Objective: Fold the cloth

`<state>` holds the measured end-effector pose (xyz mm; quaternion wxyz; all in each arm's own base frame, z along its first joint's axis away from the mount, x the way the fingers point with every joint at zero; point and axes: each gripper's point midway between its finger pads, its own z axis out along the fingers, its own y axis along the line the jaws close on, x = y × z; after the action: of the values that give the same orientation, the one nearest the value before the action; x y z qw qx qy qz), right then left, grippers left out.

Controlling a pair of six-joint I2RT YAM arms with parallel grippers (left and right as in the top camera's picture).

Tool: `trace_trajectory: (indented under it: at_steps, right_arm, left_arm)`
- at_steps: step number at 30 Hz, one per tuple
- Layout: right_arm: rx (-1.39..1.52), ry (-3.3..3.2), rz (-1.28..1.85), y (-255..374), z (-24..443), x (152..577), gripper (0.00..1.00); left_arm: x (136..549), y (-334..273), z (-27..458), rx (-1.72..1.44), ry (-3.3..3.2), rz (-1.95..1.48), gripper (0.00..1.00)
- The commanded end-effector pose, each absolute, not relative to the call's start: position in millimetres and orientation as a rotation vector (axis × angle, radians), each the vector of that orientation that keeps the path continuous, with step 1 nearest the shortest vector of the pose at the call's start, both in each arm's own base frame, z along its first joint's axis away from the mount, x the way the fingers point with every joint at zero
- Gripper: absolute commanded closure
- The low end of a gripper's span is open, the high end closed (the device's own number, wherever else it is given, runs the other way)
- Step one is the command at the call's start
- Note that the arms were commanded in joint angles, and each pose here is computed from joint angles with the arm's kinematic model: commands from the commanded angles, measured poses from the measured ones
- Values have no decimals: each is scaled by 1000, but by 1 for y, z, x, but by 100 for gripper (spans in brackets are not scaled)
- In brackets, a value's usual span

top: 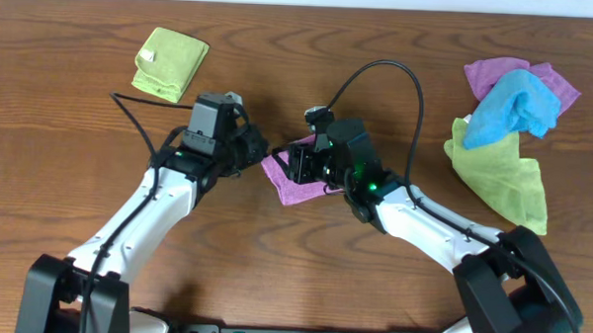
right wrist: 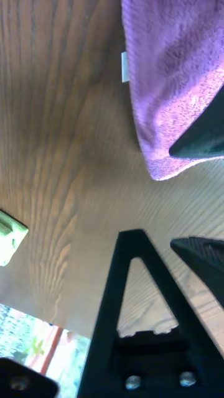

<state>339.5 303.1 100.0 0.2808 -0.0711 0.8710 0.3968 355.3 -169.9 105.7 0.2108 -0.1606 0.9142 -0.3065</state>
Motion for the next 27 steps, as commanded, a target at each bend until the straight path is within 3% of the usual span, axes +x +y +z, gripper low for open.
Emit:
trace_trajectory:
  at_steps: [1,5,8,11,12,13,14,15,21,27]
  right_arm:
    - [-216,2310,1100,311,111,340,57]
    - [-199,2278,1099,303,124,346,55]
    - [-177,2250,1059,282,140,354,52]
    - [-151,2233,989,251,157,361,41]
    - [-149,2230,961,239,162,362,32]
    - [-142,2223,922,222,171,362,17]
    - [-141,2220,892,210,177,361,3]
    - [-141,2216,868,200,182,359,1]
    - [-172,2245,682,134,203,326,1]
    - [-136,2433,561,85,185,264,1]
  left_arm:
    - [363,-163,124,-430,2491,-838,94]
    - [359,-157,125,-448,2501,-824,94]
    - [350,-157,121,-458,2542,-830,78]
    - [338,-159,115,-466,2600,-853,52]
    - [334,-161,114,-466,2618,-870,43]
    - [329,-163,113,-469,2637,-891,23]
    - [326,-165,112,-470,2650,-904,13]
    - [323,-167,112,-477,2662,-924,3]
    - [304,-163,101,-654,2751,-916,5]
    - [294,-171,97,-741,2788,-952,5]
